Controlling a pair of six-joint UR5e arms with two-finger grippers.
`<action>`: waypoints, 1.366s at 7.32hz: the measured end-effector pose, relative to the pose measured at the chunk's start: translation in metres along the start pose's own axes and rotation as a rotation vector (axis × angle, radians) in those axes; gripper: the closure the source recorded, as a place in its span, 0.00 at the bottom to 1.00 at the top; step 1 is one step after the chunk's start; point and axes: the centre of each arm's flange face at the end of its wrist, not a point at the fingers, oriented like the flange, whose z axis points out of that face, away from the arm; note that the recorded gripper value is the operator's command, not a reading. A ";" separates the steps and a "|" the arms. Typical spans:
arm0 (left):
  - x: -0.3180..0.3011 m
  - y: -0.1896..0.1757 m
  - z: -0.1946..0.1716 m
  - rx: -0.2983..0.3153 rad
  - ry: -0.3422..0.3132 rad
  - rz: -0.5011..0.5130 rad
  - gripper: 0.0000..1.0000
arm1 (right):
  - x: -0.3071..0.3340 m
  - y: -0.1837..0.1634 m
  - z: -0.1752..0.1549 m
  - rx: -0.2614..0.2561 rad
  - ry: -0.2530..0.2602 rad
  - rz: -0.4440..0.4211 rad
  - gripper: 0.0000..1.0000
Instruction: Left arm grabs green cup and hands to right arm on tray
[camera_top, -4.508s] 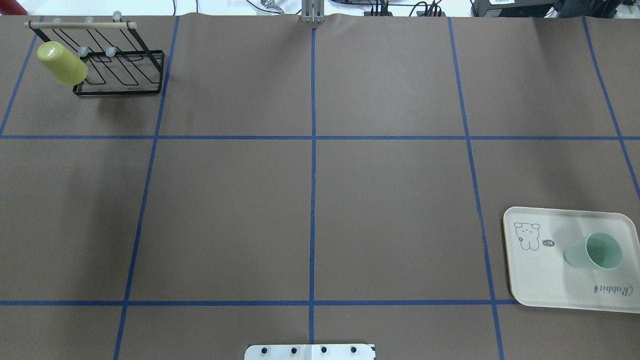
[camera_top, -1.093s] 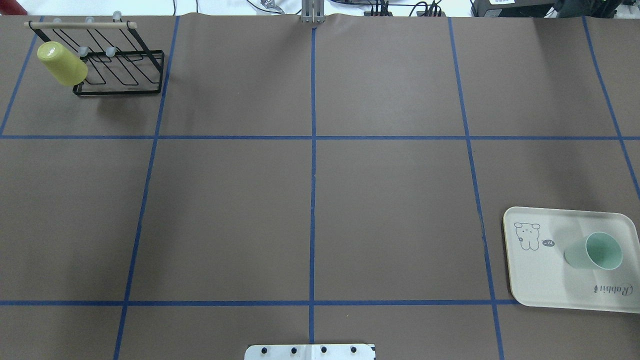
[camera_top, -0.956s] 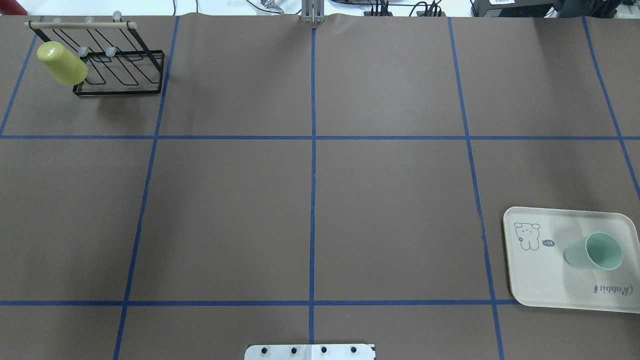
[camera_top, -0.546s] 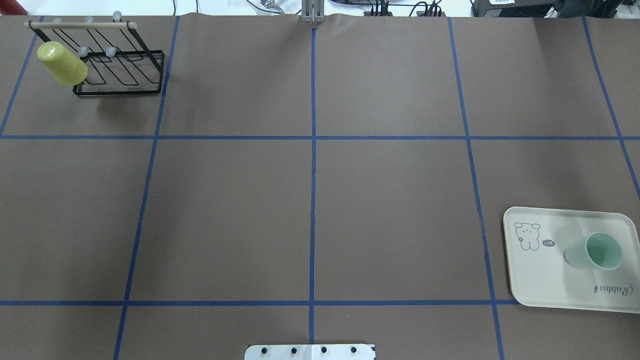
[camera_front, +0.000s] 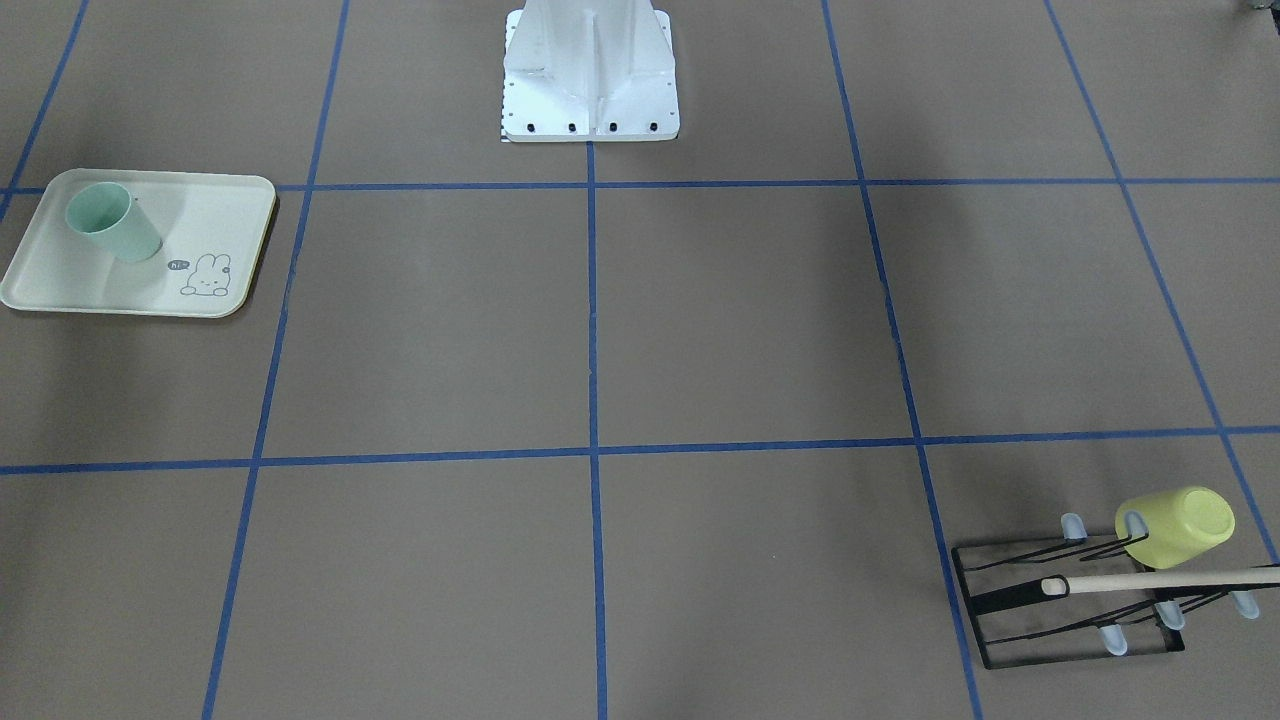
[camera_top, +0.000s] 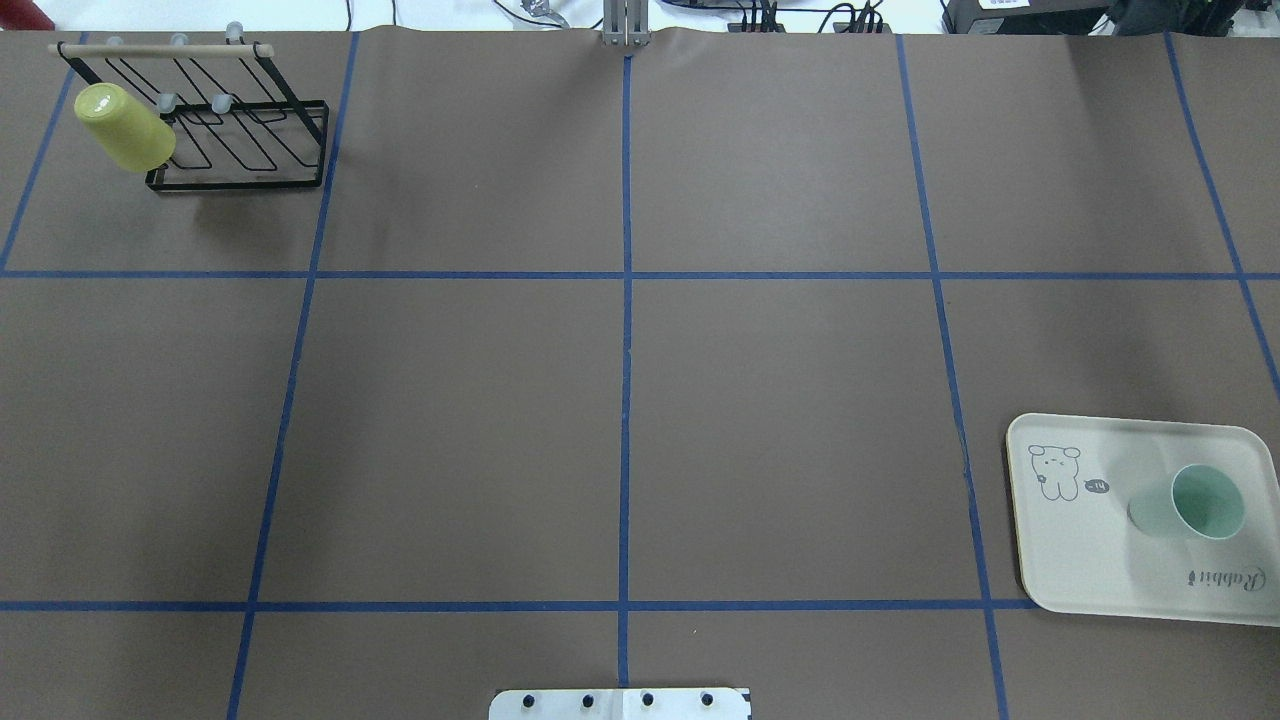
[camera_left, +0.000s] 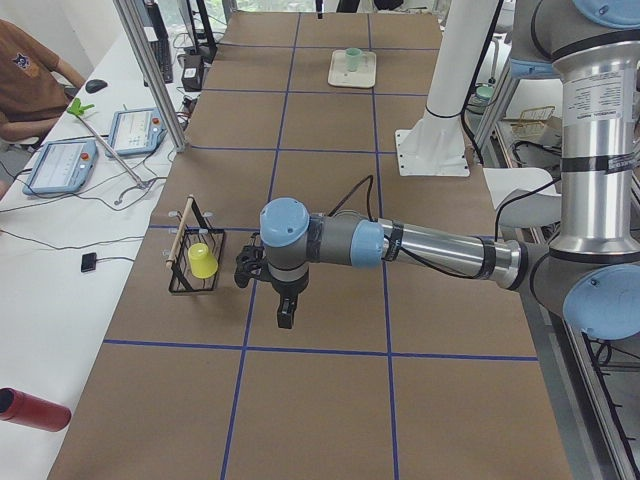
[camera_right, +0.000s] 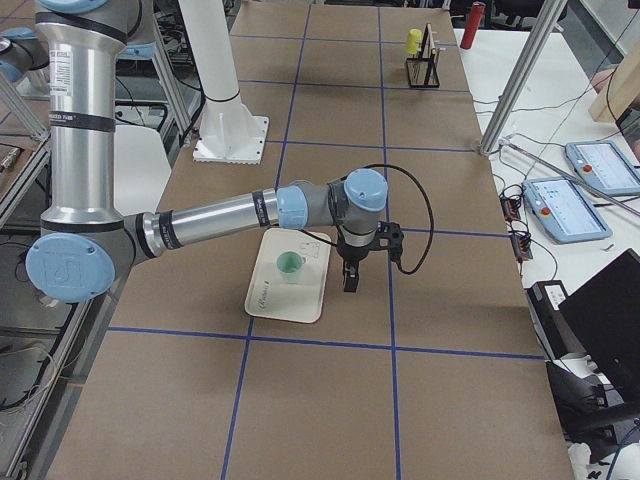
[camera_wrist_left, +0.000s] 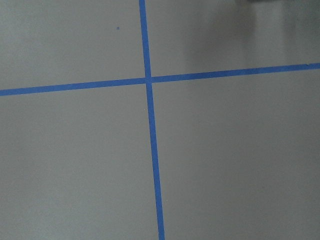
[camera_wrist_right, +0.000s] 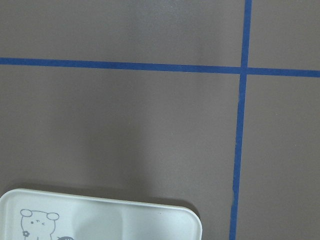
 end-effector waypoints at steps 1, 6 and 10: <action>0.001 -0.001 -0.001 0.013 0.000 0.013 0.00 | -0.005 -0.006 -0.004 0.010 -0.002 -0.013 0.00; 0.011 -0.003 -0.011 0.040 -0.001 0.040 0.00 | -0.011 -0.012 -0.008 0.018 -0.017 -0.028 0.00; 0.017 -0.007 -0.016 0.062 0.000 0.064 0.00 | -0.013 -0.014 -0.011 0.025 -0.013 -0.024 0.00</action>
